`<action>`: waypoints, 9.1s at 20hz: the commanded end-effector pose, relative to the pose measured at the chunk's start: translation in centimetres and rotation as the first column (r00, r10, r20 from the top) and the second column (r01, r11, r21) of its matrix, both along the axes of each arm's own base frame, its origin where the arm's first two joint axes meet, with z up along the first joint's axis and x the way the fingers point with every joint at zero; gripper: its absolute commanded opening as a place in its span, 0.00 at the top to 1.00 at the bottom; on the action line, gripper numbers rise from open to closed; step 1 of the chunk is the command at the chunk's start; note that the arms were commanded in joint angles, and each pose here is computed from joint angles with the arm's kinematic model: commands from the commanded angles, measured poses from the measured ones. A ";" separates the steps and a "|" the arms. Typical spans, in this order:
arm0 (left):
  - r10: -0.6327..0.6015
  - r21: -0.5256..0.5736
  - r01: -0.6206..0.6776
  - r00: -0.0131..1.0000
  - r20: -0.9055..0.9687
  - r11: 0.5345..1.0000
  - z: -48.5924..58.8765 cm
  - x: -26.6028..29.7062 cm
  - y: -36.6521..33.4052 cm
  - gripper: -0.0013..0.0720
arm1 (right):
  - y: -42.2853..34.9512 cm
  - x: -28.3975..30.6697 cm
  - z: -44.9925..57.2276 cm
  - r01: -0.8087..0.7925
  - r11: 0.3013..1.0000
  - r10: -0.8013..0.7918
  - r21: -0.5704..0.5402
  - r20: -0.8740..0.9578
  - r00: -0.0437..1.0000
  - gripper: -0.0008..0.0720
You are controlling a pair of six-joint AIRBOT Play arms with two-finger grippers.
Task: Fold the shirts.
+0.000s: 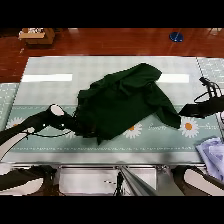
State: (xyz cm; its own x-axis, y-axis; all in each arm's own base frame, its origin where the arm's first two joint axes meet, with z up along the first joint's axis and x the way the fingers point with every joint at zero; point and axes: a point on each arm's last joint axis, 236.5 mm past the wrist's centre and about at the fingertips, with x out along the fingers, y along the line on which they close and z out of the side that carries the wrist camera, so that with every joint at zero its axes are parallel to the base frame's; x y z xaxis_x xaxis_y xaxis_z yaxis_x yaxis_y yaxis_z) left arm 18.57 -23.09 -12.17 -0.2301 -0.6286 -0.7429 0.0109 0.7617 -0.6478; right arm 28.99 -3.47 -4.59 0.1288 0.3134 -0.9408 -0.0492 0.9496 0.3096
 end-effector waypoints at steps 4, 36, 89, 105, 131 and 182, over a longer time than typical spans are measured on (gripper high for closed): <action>-0.018 -0.020 0.018 0.999 -0.028 1.000 0.5 -0.8 -0.3 0.95 | -1.0 1.6 -3.5 -0.105 0.982 0.108 -0.156 0.009 0.994 0.25; 0.046 -0.119 -0.175 -0.372 0.927 0.977 65.3 1.8 11.9 0.95 | 1.8 0.5 51.3 0.324 0.946 -0.043 0.012 0.995 0.087 0.96; 0.063 0.354 -0.341 0.791 0.608 0.871 16.0 22.3 25.9 0.42 | 2.9 21.1 11.8 -0.092 0.946 0.151 -0.310 0.171 0.974 0.27; 0.362 0.194 -0.336 0.924 -0.119 0.922 3.5 -4.0 19.7 0.08 | -2.9 0.5 3.6 0.280 0.957 -0.268 0.073 -0.135 0.954 0.32; 0.349 0.134 -0.334 0.929 -0.119 0.933 -0.2 -1.3 15.5 0.95 | -0.4 -5.1 -0.2 0.353 0.923 -0.306 0.152 -0.267 0.914 0.32; 0.044 0.134 -0.425 0.384 0.922 0.895 47.0 -3.6 16.1 0.95 | 4.7 -9.3 39.6 0.173 0.970 -0.017 -0.172 0.660 0.751 0.96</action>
